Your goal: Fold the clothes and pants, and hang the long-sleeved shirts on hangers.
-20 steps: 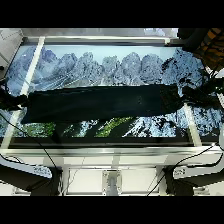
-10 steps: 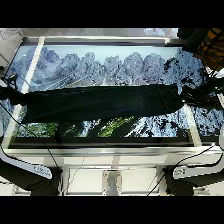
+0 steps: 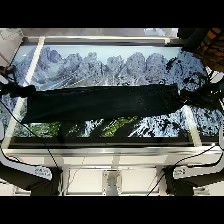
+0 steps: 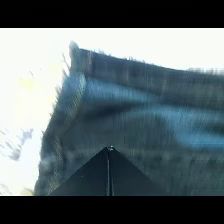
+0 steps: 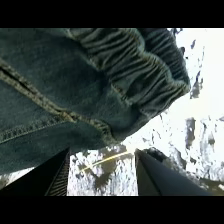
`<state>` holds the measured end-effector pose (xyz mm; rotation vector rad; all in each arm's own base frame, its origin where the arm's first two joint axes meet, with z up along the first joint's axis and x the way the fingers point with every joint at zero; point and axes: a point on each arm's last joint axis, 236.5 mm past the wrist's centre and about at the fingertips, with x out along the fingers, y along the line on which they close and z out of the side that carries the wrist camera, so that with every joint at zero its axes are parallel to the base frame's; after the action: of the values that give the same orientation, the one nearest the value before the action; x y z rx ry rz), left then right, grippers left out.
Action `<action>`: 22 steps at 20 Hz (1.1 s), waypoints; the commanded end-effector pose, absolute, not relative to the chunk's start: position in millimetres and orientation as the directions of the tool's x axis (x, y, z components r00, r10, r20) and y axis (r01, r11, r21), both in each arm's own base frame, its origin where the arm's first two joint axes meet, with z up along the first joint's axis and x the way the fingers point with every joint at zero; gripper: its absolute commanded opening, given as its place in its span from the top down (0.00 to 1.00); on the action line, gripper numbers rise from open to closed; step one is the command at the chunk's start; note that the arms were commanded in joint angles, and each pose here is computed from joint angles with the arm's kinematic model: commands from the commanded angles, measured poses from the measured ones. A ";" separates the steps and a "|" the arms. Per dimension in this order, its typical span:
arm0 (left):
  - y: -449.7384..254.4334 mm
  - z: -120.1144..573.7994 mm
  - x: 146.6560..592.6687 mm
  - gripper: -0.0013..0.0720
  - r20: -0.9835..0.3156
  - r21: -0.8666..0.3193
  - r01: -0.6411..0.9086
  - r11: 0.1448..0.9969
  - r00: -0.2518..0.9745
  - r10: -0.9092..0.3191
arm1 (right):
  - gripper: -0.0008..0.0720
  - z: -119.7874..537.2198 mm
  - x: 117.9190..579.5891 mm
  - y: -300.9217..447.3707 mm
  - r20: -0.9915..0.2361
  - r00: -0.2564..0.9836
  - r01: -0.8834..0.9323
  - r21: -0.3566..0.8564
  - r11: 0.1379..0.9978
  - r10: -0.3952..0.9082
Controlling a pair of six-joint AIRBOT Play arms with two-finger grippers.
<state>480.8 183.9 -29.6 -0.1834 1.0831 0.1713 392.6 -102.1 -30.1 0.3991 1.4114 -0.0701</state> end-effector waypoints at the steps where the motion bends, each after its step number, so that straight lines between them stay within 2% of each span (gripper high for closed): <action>1: 196.3 14.2 502.0 0.96 -0.799 -0.049 -0.268 0.962 0.588 0.123 | 0.39 -31.9 401.8 -106.9 -0.964 0.208 0.275 0.220 0.936 0.165; 3: 192.9 4.7 494.3 0.95 -0.828 -0.053 -0.263 0.963 0.551 0.105 | 0.39 -31.5 405.0 -108.5 -0.962 0.222 0.271 0.217 0.938 0.158; 9: 186.8 -62.3 453.9 0.94 -0.947 -0.036 -0.240 0.970 0.318 0.043 | 0.39 -32.4 392.0 -99.0 -0.966 0.166 0.249 0.235 0.939 0.198; 10: 186.7 -69.5 451.8 0.81 -0.953 -0.036 -0.240 0.970 0.301 0.039 | 0.39 -32.6 388.0 -96.4 -0.966 0.150 0.249 0.241 0.938 0.209; 11: 186.5 -75.4 451.1 0.62 -0.956 -0.037 -0.240 0.970 0.291 0.035 | 0.39 -32.4 384.9 -94.2 -0.966 0.136 0.249 0.247 0.937 0.218; 12: 187.1 -78.8 450.7 0.58 -0.958 -0.035 -0.239 0.970 0.285 0.036 | 0.39 -32.2 382.2 -91.3 -0.965 0.125 0.250 0.255 0.934 0.230; 14: 192.8 -84.0 448.6 0.58 -0.961 -0.013 -0.237 0.972 0.272 0.053 | 0.39 -30.8 380.0 -84.6 -0.959 0.116 0.252 0.280 0.926 0.259; 18: 233.2 -84.0 429.4 0.57 -0.957 0.156 -0.272 0.950 0.195 0.213 | 0.39 -27.8 381.5 -69.9 -0.946 0.115 0.247 0.323 0.914 0.303; 22: 246.6 -83.2 426.5 0.57 -0.953 0.152 -0.304 0.940 0.206 0.221 | 0.39 -28.1 391.5 -49.8 -0.948 0.123 0.190 0.314 0.930 0.295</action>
<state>431.0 231.4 -84.0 -0.0895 1.3172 0.3234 385.4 -63.4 -28.2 0.4239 1.4670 0.0542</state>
